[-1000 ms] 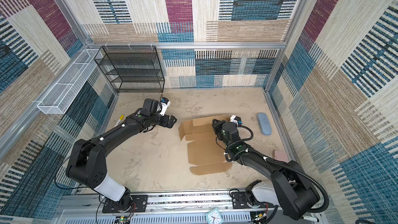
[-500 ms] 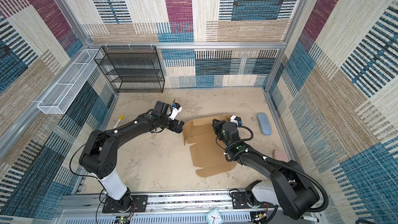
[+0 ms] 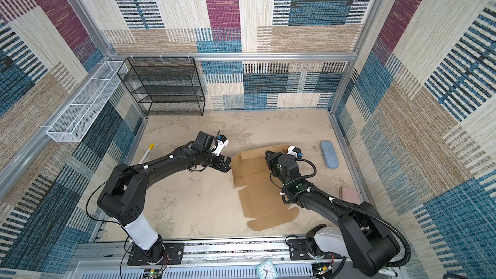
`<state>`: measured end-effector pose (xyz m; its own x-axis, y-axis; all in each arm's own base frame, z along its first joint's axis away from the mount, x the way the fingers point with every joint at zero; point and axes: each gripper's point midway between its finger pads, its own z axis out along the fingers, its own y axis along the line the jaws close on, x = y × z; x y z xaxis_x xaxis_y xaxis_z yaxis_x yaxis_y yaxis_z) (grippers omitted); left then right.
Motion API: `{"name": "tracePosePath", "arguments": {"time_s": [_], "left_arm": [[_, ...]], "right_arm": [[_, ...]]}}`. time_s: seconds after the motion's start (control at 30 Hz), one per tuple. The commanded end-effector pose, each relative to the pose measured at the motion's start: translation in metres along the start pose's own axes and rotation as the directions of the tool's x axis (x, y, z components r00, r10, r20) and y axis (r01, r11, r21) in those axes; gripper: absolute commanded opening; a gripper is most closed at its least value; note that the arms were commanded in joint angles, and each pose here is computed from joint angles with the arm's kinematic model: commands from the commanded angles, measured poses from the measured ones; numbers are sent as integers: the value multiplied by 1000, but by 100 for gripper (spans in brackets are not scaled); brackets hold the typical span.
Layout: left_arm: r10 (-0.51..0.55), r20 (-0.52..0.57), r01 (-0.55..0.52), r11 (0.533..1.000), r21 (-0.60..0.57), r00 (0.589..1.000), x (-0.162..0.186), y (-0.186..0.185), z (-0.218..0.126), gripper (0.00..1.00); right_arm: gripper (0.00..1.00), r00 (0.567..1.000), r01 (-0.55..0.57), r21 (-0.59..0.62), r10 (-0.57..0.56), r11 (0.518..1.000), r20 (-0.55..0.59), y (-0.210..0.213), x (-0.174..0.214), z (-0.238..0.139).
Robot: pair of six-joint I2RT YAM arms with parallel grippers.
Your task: Fold the paper box
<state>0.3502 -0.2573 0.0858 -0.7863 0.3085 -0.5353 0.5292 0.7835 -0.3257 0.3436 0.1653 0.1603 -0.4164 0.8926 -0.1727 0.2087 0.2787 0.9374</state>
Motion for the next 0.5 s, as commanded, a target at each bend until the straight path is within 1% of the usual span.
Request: {"name": "tracePosePath", "arguments": {"time_s": [0.0, 0.17, 0.33, 0.47], "left_arm": [[-39, 39, 37, 997, 64, 998, -5, -15, -5, 99], [-50, 50, 45, 995, 95, 998, 3, -27, -8, 99], [-50, 80, 43, 995, 95, 996, 10, -30, -11, 99], [-48, 88, 39, 994, 101, 995, 14, -36, -13, 99]], "right_arm": [[0, 1000, -2, 27, 2, 1000, -1, -10, 2, -4], [0, 1000, 8, -2, -8, 1000, 2, -4, 2, -9], [0, 1000, 6, -44, -7, 999, -12, -1, 8, -15], [0, 1000, 26, -66, -26, 997, 2, 1, 9, -24]]}}
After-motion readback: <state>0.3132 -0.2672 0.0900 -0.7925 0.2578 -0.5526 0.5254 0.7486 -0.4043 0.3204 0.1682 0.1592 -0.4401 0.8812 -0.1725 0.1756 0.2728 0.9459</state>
